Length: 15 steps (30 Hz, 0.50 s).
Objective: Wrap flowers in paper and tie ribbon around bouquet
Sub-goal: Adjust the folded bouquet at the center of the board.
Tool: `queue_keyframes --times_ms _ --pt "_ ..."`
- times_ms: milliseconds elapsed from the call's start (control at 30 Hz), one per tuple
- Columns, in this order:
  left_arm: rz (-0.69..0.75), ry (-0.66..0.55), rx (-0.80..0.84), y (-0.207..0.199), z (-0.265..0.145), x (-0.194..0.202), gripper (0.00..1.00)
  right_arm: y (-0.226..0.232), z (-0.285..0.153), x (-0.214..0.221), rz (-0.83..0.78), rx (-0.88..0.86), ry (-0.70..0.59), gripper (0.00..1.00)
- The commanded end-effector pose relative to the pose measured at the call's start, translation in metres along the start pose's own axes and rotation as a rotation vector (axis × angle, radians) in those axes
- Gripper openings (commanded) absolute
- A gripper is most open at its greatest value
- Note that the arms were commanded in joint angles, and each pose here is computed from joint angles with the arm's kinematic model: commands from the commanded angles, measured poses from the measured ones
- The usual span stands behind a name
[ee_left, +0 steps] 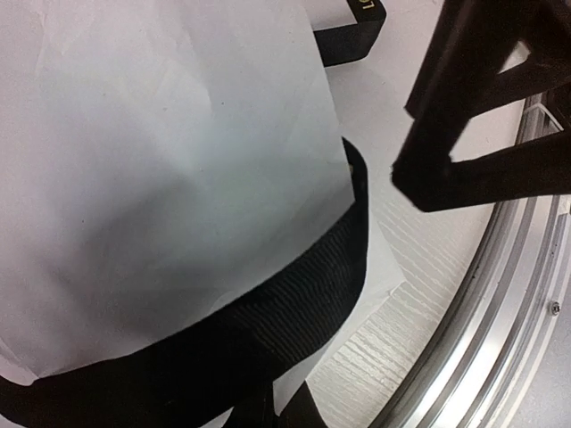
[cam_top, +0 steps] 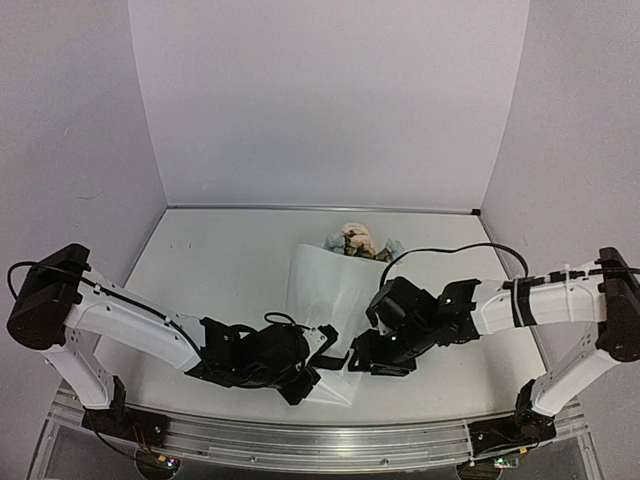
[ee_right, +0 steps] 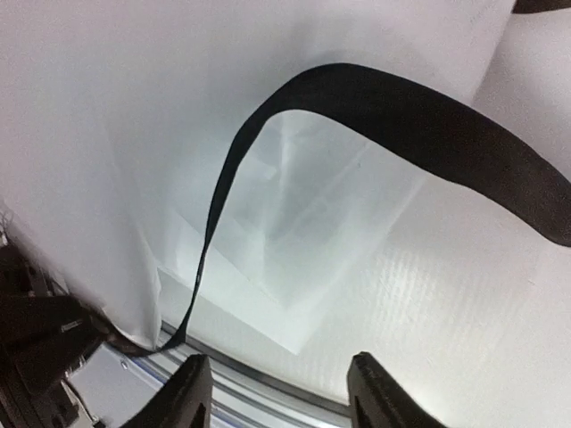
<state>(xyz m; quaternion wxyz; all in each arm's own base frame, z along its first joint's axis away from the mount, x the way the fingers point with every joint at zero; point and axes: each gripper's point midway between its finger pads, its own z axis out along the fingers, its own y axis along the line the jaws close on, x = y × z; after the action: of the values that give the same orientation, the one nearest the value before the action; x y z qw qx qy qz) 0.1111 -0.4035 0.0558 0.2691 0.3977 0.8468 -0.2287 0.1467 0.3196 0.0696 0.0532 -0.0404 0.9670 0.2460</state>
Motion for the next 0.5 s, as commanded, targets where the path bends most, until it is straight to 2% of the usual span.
queue_keyframes --times_ms 0,200,467 --pt "0.025 -0.049 0.053 -0.018 0.003 -0.023 0.00 -0.015 -0.031 -0.011 0.000 0.038 0.018 0.61" --pt "0.034 -0.026 0.055 -0.019 0.012 -0.023 0.00 0.006 -0.050 -0.053 0.080 -0.065 0.002 0.66" --pt "0.039 -0.021 0.070 -0.023 0.016 -0.025 0.00 -0.008 -0.043 -0.092 0.143 -0.028 -0.040 0.68"
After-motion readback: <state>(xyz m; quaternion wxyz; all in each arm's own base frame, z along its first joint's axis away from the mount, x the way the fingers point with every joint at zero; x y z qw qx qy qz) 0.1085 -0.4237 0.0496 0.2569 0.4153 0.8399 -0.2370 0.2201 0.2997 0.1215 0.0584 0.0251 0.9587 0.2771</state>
